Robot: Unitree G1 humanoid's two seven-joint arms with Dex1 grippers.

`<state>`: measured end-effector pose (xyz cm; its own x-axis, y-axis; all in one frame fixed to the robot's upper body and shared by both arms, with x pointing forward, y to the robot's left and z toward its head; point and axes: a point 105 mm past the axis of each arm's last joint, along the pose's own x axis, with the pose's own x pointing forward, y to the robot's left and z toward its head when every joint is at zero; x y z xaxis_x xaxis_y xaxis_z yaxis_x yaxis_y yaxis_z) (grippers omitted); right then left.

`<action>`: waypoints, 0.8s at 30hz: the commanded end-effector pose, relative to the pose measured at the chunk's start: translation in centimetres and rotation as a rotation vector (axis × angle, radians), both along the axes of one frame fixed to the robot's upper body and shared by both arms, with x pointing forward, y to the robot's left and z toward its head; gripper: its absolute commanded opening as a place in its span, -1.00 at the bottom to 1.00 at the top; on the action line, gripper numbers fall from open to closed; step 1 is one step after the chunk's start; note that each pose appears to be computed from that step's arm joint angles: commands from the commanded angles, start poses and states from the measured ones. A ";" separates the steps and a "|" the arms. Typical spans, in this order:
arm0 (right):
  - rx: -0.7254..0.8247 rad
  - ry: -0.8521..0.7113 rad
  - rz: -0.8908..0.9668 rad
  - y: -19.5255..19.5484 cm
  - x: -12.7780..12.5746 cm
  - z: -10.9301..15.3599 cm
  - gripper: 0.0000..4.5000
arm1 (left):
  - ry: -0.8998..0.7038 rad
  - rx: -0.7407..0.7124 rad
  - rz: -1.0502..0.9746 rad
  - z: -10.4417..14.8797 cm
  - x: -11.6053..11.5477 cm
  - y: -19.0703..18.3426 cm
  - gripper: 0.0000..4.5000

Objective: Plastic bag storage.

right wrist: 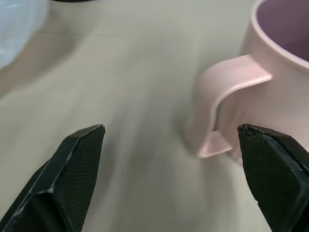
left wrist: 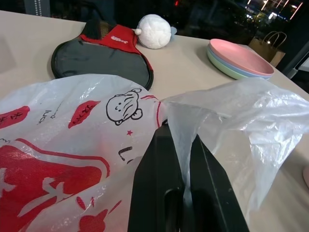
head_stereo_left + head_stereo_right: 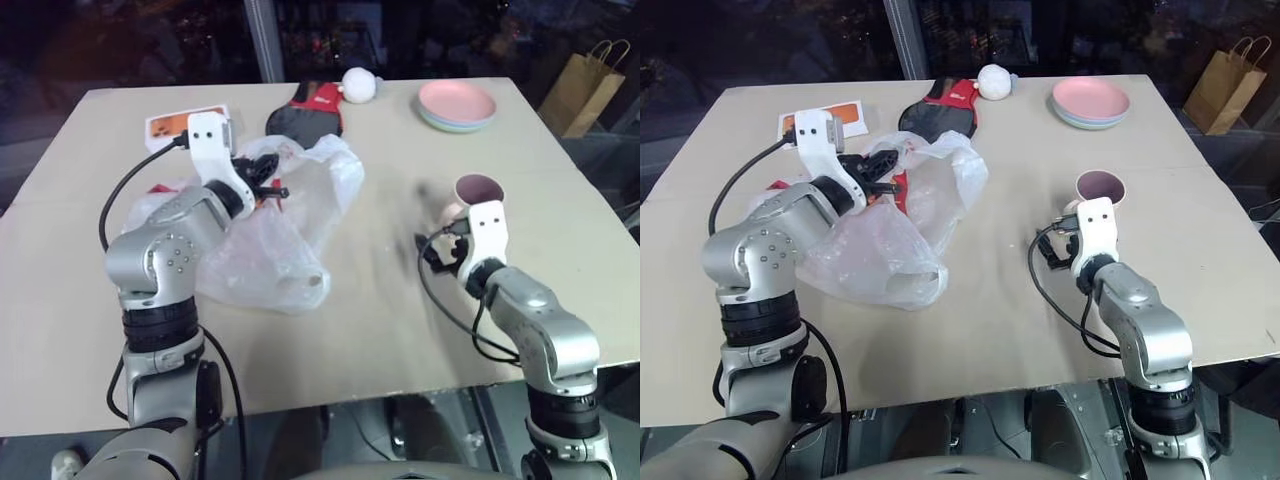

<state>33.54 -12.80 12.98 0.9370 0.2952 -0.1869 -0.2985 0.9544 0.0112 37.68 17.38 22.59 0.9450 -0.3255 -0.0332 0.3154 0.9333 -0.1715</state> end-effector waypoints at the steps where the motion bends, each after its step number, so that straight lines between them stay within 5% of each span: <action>1: 0.016 -0.085 0.003 0.0 1.0 1.6 0.38 | -0.073 0.009 0.009 1.9 -0.4 0.3 -1.00; 7: -0.001 -0.123 0.048 0.3 1.6 1.7 -0.97 | -0.077 0.010 0.023 2.0 -0.7 0.6 -1.00; 12: 0.016 -0.185 0.250 2.8 0.3 2.6 -0.97 | -0.075 0.007 0.027 1.9 -0.9 0.8 -1.00; 19: 0.168 -0.216 0.830 10.2 -6.1 6.0 -0.97 | -0.071 0.010 -0.038 2.4 -1.2 0.5 -1.00; 24: 0.232 -0.206 1.059 14.8 -5.7 6.7 -0.97 | -0.091 0.013 -0.161 4.1 -2.6 0.3 -1.00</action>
